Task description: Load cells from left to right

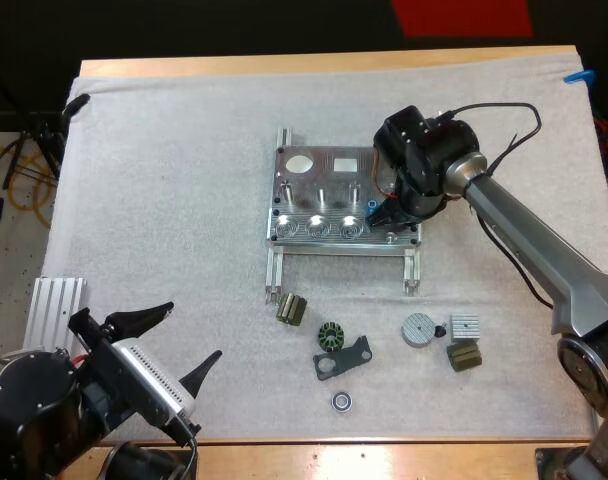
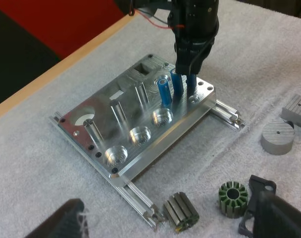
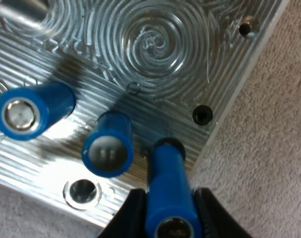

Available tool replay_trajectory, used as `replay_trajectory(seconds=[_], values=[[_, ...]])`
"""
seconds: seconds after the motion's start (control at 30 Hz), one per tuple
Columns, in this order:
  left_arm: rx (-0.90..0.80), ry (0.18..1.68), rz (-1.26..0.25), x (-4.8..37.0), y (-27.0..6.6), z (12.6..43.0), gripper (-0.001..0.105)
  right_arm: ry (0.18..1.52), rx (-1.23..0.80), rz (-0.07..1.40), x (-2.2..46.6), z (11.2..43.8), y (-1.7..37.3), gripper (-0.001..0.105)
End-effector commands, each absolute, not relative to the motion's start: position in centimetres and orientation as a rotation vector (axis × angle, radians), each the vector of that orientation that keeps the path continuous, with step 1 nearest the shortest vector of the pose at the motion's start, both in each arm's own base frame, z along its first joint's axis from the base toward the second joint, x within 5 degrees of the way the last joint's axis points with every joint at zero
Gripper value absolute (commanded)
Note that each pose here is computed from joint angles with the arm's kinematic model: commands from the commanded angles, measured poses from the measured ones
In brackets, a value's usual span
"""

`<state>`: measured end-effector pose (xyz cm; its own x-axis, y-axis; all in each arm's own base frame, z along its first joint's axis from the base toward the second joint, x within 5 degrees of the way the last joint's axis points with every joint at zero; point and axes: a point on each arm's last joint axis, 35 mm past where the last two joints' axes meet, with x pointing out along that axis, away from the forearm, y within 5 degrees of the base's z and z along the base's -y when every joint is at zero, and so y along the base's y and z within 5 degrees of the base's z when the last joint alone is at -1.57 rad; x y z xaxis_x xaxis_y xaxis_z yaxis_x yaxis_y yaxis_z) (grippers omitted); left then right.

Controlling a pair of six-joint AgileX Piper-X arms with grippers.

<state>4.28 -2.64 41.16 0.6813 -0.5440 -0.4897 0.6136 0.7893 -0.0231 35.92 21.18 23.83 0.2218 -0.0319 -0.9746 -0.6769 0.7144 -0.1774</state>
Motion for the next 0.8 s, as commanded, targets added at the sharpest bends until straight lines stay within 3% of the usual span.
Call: replay_trajectory(seconds=[0.0, 0.53, 0.77], values=[[0.139, 0.489, -0.643, 4.2, -2.6, 41.3, 0.067, 1.278, -0.665, 0.506, 36.3, 23.8, 21.2, 0.0], [0.139, 0.489, -0.643, 4.2, -2.6, 41.3, 0.067, 1.337, -0.706, 0.452, 36.2, 22.8, 20.9, 0.0], [0.139, 0.487, -0.643, 4.2, -2.6, 41.3, 0.067, 1.36, -0.655, 0.518, 35.9, 22.8, 21.1, 0.0]])
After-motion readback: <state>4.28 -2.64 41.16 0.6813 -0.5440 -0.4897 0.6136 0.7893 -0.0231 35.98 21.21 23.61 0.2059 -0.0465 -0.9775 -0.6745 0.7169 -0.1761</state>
